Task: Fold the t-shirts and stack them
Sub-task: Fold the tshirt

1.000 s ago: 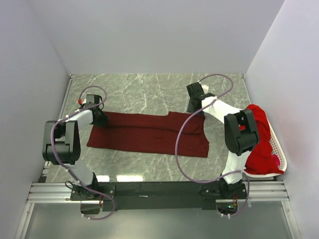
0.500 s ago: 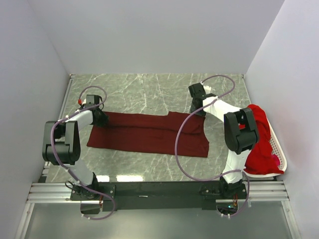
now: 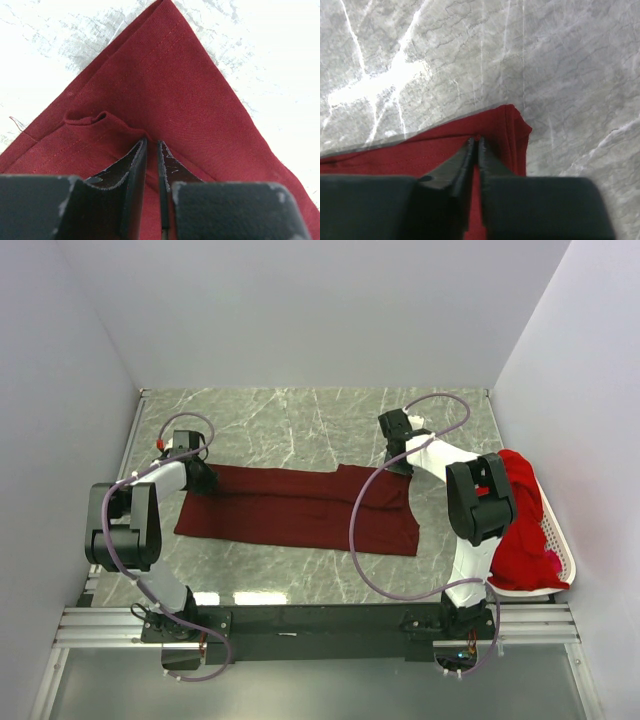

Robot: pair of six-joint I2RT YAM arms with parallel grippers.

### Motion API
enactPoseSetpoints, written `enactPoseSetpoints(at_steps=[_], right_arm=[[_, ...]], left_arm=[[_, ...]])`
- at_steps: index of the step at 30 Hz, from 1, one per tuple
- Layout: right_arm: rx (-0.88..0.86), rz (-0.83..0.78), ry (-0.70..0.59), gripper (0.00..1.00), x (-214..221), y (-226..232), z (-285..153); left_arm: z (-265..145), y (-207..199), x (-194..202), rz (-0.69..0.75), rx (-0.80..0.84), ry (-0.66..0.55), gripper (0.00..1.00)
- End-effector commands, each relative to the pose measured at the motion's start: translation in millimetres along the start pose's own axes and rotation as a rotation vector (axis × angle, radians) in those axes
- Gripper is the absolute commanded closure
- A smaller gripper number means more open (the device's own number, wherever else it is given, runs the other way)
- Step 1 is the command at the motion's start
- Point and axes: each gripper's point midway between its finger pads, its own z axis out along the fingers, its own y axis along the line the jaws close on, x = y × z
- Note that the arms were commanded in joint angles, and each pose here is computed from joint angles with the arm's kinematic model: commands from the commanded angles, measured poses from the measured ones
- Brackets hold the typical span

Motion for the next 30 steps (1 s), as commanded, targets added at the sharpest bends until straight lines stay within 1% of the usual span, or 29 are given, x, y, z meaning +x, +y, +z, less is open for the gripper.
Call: enactPoseSetpoints(at_steps=[1, 3, 7, 14, 21, 26, 27, 29, 30], right_arm=[[0.002, 0.036, -0.06, 0.93, -20.5, -0.8, -6.7], [-0.01, 0.042, -0.071, 1.0, -24.4, -0.5, -13.1], [-0.033, 0.052, -0.087, 1.0, -27.6, -1.3, -25.7], [-0.139, 0.065, -0.13, 1.0, -26.7, 7.6, -68.3], [-0.222, 0.031, -0.137, 1.0, 4.8, 15.3, -100.8], [-0.295, -0.003, -0.122, 1.0, 44.0, 21.3, -125.6], [-0.299, -0.017, -0.106, 1.0, 57.4, 19.1, -125.6], [-0.334, -0.009, -0.114, 1.0, 66.9, 20.4, -138.9], [-0.326, -0.016, -0.098, 1.0, 78.2, 14.6, -137.5]], left_arm=[[-6.5, -4.9, -4.1, 0.0, 0.029, -0.02, 0.8], [-6.9, -4.6, -4.1, -0.002, 0.029, -0.022, 0.8], [-7.3, -3.3, -4.0, -0.006, 0.026, -0.022, 0.8], [-8.2, -3.1, -4.8, -0.013, 0.026, -0.029, 0.8], [-6.0, -3.9, -2.1, -0.02, 0.028, -0.018, 0.8], [-6.8, -3.0, -1.2, -0.023, 0.027, -0.017, 0.8], [-7.0, -3.3, -1.1, -0.025, 0.029, -0.017, 0.8], [-6.9, -2.6, -1.8, -0.028, 0.026, -0.02, 0.8], [-7.4, -3.4, -2.7, -0.029, 0.028, -0.022, 0.8]])
